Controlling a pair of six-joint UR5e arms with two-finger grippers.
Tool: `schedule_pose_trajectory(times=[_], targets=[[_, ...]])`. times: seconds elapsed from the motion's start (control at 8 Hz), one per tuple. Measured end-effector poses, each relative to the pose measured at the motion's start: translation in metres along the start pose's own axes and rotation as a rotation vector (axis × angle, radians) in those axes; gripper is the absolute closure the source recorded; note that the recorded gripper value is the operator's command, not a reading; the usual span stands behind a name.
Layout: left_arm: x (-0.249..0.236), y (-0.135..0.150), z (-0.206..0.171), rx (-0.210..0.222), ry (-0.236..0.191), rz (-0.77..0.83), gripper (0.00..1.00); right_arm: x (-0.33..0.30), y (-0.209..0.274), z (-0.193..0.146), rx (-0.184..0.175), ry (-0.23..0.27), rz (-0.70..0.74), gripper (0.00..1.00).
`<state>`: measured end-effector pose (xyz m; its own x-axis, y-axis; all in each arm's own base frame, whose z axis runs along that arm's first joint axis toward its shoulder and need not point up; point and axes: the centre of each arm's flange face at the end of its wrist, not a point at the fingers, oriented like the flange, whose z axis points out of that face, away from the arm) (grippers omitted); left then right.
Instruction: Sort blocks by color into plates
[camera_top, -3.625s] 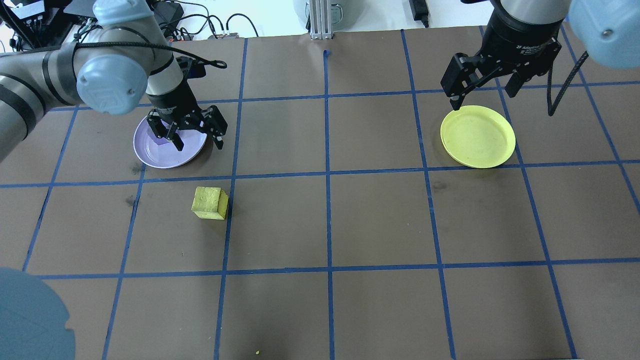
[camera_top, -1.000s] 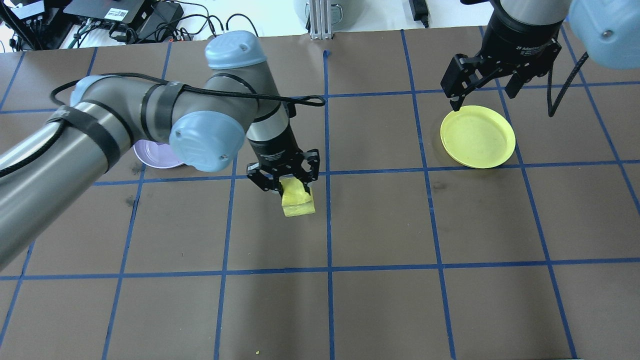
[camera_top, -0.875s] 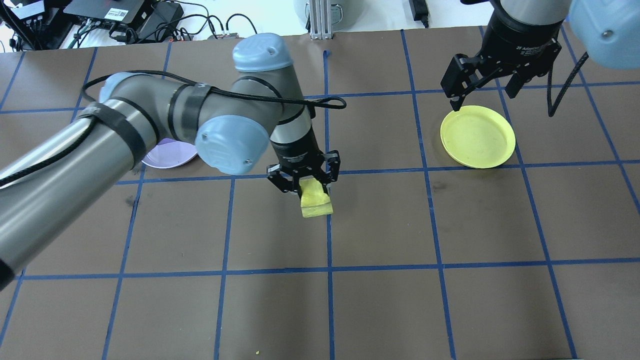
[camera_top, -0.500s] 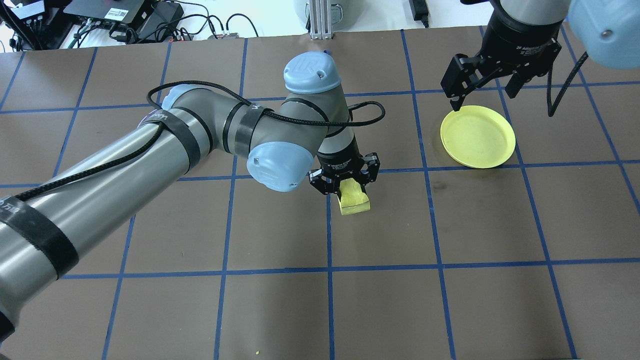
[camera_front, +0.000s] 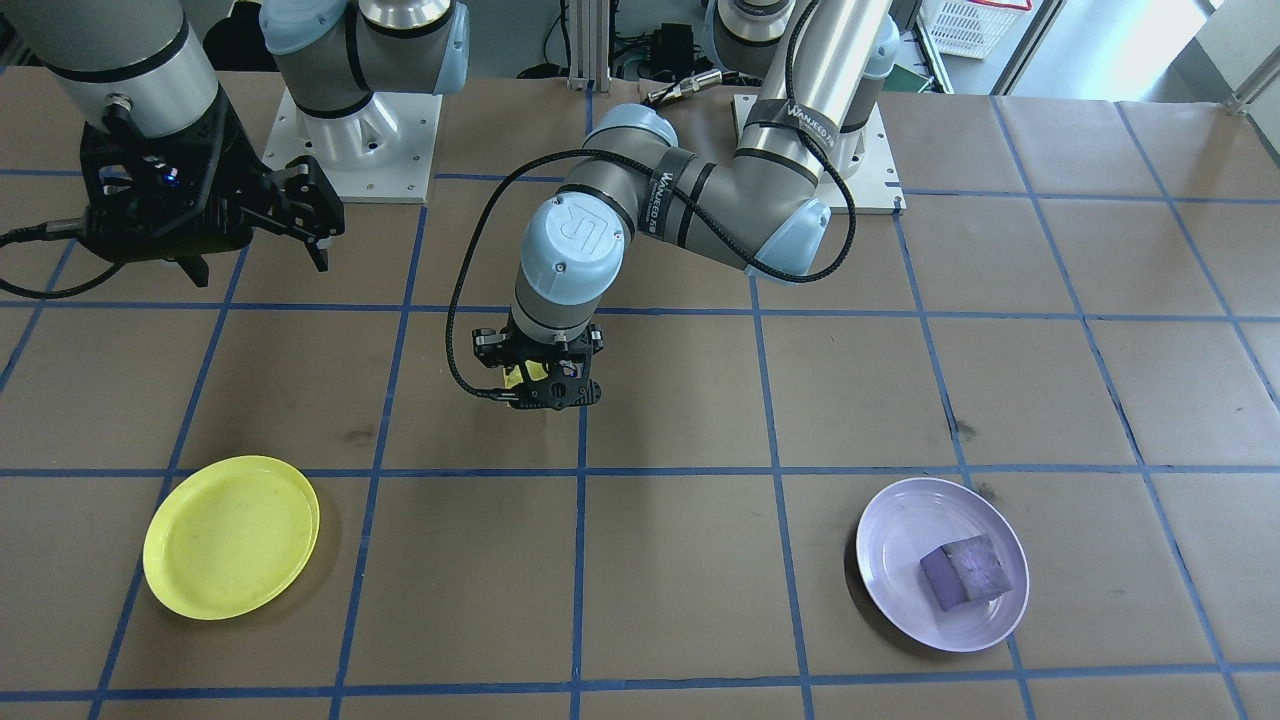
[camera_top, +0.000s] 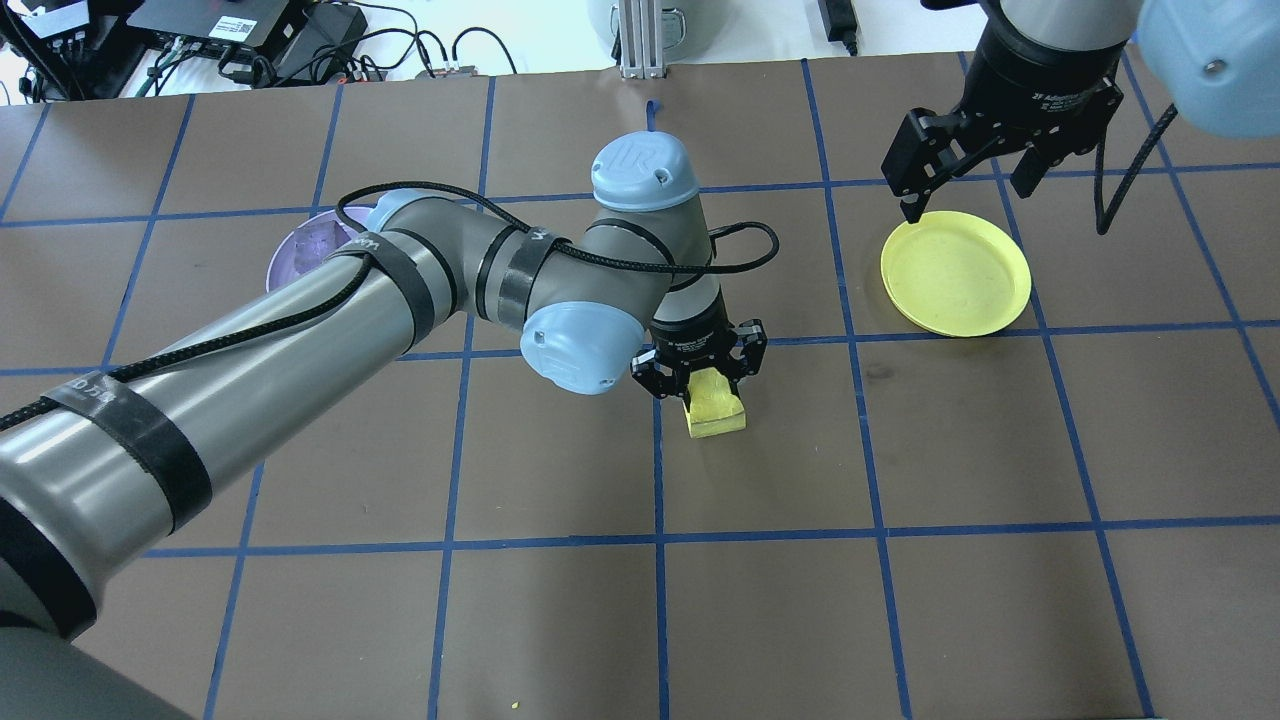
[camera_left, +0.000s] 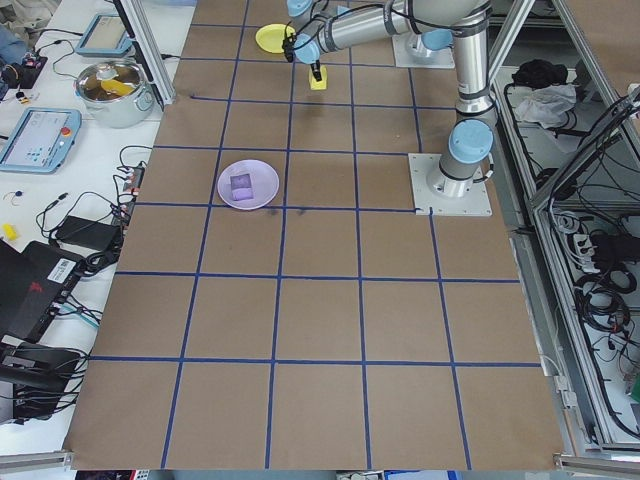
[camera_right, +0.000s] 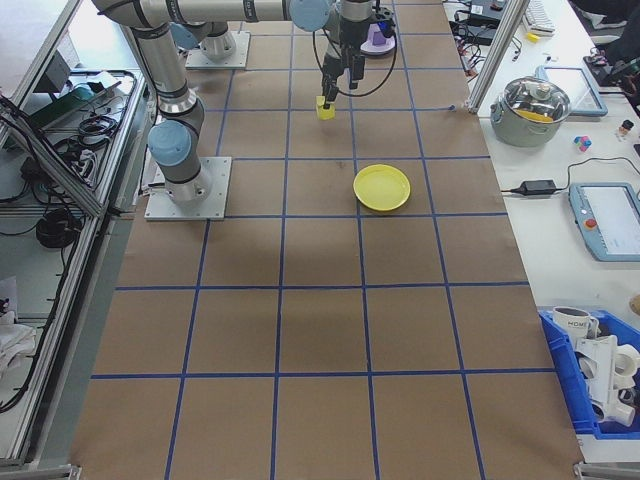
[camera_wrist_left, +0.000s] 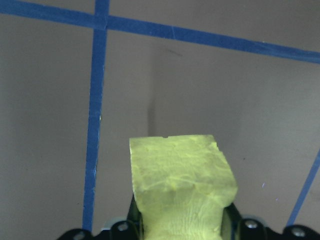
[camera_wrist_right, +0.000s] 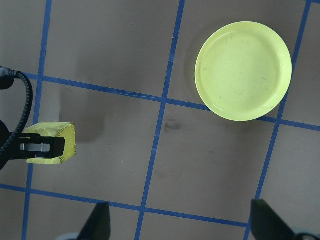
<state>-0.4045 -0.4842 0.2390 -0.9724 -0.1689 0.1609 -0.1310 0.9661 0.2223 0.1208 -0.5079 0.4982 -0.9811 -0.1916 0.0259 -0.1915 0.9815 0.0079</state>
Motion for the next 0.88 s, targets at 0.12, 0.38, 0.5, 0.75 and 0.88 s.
schedule_pose_trajectory(times=[0.12, 0.38, 0.5, 0.75, 0.88], targets=[[0.000, -0.004, 0.009, -0.003, -0.003, -0.004, 0.11, 0.000, 0.001, 0.000, -0.003, -0.001, 0.000, 0.00], [0.005, -0.014, 0.017, 0.051, 0.032, 0.005, 0.09, 0.000, 0.001, -0.001, -0.004, -0.001, 0.000, 0.00], [0.007, -0.017, 0.018, 0.070, 0.044, 0.010, 0.09, 0.000, 0.001, -0.001, -0.001, 0.000, -0.002, 0.00], [0.009, -0.016, 0.007, 0.096, 0.060, 0.015, 0.01, 0.000, 0.000, -0.001, 0.004, 0.001, -0.003, 0.00], [0.009, -0.016, -0.005, 0.114, 0.070, 0.023, 0.00, 0.001, -0.001, 0.000, 0.005, 0.001, 0.000, 0.00]])
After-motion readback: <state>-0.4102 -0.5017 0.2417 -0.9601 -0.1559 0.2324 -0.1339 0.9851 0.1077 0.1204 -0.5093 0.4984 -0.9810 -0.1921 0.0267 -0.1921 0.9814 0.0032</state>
